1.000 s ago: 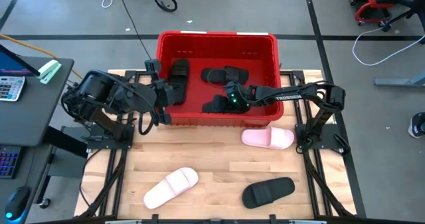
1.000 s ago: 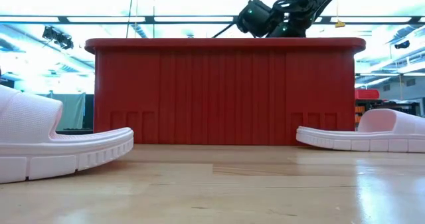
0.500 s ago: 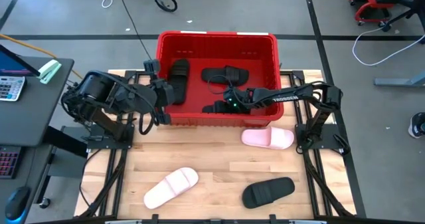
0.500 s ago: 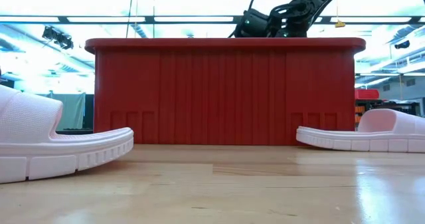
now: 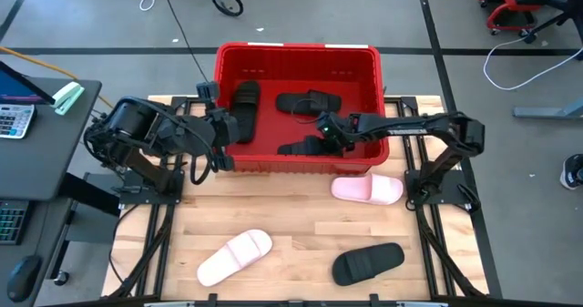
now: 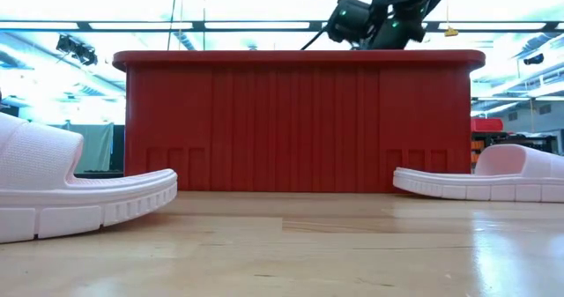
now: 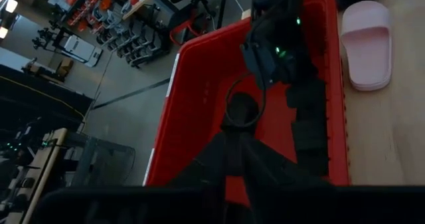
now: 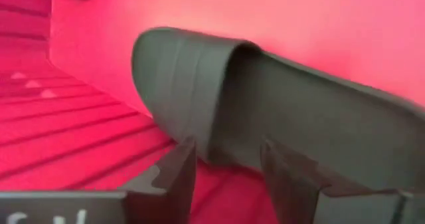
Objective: Pick and place slides into bin
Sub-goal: Put the black slipper into the red bin
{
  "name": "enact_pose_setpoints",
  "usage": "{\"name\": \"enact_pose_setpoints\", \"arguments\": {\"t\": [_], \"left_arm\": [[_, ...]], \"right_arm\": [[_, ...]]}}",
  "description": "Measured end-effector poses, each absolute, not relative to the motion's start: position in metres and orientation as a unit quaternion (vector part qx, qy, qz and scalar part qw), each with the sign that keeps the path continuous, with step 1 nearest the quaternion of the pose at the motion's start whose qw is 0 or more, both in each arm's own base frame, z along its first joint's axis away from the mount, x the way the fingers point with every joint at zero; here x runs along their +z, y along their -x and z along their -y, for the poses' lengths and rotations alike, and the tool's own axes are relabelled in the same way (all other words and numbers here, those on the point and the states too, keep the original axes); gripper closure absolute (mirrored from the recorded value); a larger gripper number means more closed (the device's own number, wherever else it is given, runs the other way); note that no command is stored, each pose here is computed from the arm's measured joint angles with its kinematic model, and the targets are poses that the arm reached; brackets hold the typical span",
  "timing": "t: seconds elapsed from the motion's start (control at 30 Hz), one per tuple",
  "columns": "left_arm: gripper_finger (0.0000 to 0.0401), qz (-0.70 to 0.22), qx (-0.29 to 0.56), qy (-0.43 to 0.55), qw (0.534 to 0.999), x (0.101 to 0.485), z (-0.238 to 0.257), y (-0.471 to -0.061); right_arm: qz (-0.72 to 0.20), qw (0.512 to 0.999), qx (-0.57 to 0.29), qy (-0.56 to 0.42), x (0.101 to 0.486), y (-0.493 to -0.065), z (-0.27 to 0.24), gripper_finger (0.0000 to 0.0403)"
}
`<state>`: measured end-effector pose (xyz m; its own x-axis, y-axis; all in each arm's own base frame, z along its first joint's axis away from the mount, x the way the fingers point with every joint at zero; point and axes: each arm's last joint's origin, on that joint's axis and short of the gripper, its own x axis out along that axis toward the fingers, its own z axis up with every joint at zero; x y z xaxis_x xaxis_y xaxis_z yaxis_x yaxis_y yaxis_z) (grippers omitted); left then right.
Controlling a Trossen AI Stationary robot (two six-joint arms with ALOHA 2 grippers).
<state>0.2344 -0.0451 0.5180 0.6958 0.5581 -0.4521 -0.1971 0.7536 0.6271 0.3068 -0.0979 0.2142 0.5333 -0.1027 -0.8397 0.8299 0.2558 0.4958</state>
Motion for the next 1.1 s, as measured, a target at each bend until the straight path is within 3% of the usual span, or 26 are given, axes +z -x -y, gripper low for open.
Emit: {"name": "enact_pose_setpoints", "arguments": {"t": [0.37,0.63,0.83,1.1], "left_arm": [[0.035,-0.32,0.222,-0.257,0.884,0.518,0.045,-0.234],[0.0344,-0.316,0.223,-0.255,0.886,0.519,0.045,-0.235],[0.035,-0.316,0.223,-0.255,0.886,0.519,0.045,-0.235],[0.0343,-0.316,0.223,-0.255,0.886,0.519,0.045,-0.235]], "right_arm": [[-0.306,0.762,-0.343,-0.457,0.277,-0.256,0.095,0.0231],[-0.312,0.756,-0.386,-0.427,0.286,-0.238,0.091,0.0231],[-0.318,0.774,-0.371,-0.402,0.29,-0.235,0.089,0.0231],[-0.261,0.829,-0.306,-0.389,0.328,-0.205,0.071,0.0241]]}}
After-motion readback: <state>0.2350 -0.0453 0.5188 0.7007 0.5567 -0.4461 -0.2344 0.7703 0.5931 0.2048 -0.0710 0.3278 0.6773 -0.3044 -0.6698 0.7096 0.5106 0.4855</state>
